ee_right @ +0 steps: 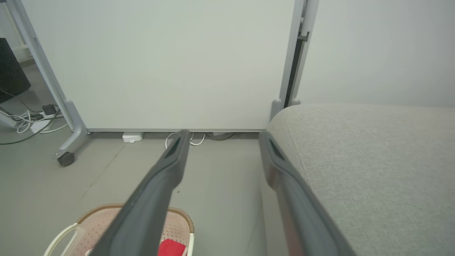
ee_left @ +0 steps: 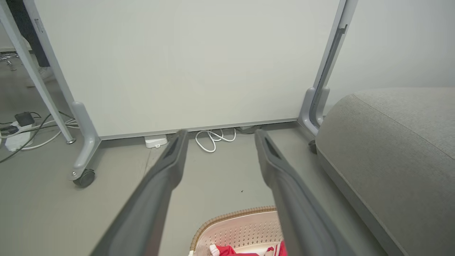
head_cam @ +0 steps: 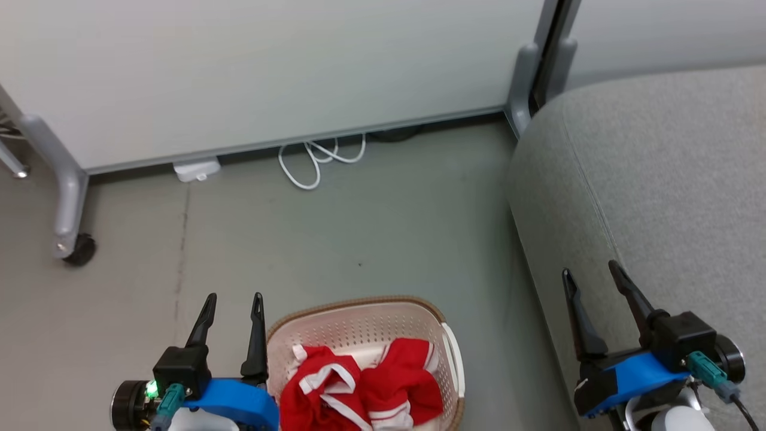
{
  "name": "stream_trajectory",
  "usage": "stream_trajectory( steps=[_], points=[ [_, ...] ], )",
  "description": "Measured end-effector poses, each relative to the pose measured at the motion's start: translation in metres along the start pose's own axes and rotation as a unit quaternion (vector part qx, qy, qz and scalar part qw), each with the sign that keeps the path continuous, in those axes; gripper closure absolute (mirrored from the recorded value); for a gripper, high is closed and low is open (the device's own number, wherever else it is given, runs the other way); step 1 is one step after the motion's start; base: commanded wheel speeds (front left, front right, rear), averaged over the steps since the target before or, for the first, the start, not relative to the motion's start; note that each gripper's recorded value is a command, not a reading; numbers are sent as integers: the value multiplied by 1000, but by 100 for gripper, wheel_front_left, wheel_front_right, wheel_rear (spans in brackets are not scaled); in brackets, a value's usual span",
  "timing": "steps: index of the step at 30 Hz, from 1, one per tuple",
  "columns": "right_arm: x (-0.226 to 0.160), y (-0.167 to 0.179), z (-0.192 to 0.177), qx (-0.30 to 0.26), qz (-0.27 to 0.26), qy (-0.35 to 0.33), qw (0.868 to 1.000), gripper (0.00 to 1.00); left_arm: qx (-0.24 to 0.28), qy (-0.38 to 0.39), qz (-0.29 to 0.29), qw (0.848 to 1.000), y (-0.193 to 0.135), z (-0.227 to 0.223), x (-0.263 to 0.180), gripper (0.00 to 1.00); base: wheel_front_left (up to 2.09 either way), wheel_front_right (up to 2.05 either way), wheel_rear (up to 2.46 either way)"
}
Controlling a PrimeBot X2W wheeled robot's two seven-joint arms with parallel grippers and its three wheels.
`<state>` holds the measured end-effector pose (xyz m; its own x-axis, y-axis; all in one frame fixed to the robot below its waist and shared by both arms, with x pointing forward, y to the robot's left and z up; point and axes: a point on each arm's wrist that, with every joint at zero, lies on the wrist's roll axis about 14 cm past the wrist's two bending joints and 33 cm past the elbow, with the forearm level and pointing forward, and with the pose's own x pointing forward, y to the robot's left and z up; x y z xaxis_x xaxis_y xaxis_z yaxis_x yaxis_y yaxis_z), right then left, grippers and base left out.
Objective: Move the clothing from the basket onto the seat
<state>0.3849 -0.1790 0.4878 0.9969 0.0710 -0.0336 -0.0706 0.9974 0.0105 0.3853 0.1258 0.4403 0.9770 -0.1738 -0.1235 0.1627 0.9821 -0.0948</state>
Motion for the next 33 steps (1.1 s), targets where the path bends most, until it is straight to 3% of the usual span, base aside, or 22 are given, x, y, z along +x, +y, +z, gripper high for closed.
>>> stream_trajectory(
  steps=[6, 11, 24, 33],
  points=[
    [12, -12, -12, -1, -15, 14, 1000, 0, 1, 78, -30, 996, -10, -50, 24, 0, 0, 0, 0],
    [23, -19, -35, 2, -23, 39, 999, 0, 27, 155, -79, 984, -23, -100, 42, 0, 0, 0, 0],
    [37, -34, -101, 11, -42, 111, 993, 0, 49, 331, -144, 931, -34, -222, 40, 0, 0, 0, 0],
    [43, -35, -131, 14, -40, 142, 989, 0, 80, 386, -176, 902, -33, -266, 32, 0, 0, 0, 0]
  ],
)
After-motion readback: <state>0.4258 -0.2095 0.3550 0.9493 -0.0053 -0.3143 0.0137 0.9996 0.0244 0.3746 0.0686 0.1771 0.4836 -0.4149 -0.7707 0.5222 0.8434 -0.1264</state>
